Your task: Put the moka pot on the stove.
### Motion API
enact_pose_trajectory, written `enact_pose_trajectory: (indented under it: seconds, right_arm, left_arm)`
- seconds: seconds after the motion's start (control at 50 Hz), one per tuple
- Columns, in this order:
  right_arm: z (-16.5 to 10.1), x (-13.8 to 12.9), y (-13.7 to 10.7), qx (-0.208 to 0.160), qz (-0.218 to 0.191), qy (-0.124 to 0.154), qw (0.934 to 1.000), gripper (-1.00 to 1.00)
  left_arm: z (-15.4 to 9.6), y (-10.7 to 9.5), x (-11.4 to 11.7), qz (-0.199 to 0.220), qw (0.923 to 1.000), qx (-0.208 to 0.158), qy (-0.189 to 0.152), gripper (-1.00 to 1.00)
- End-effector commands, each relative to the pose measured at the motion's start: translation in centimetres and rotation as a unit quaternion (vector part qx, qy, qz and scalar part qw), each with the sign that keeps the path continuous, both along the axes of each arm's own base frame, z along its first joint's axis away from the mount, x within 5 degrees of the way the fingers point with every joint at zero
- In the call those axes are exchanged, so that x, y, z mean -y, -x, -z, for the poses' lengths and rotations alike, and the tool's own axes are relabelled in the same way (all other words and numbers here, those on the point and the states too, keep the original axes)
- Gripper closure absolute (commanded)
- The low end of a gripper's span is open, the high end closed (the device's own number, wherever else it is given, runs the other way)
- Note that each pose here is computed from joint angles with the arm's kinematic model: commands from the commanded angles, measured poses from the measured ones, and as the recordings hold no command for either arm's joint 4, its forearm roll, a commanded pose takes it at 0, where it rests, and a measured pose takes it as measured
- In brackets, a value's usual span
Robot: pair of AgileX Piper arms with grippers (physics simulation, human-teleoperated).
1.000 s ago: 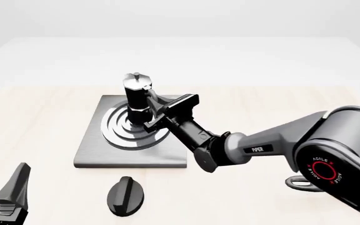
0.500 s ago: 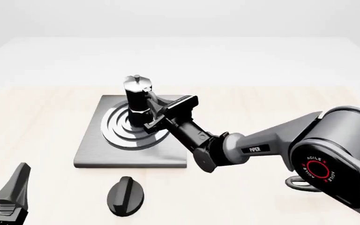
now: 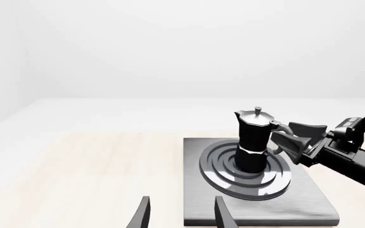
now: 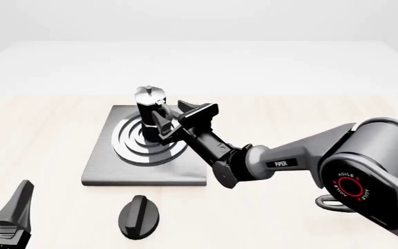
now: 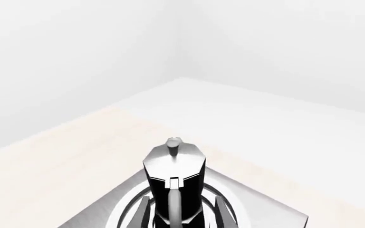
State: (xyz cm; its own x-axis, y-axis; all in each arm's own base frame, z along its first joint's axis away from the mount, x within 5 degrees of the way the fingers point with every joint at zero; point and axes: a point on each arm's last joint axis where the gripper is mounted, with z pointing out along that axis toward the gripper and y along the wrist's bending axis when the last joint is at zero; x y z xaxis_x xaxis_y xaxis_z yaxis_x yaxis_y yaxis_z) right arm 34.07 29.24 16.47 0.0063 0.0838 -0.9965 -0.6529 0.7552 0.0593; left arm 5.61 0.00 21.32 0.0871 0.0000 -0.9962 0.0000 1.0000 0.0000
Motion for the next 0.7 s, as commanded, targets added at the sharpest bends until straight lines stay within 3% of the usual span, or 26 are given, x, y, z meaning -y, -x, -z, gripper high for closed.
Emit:
enact_pose_trajectory:
  seconds: [0.02, 0.7]
  right_arm:
    - [-0.3, 0.0, 0.4, -0.003, -0.003, -0.001, 1.0000, -1.00]
    - [-3.8, 2.3, 3.1, 0.017, -0.002, 0.019, 0.9997, -1.00]
  left_arm:
    - [0.0, 0.0, 0.0, 0.000, 1.0000, 0.000, 0.000, -1.00]
    - [0.0, 0.0, 0.0, 0.000, 1.0000, 0.000, 0.000, -1.00]
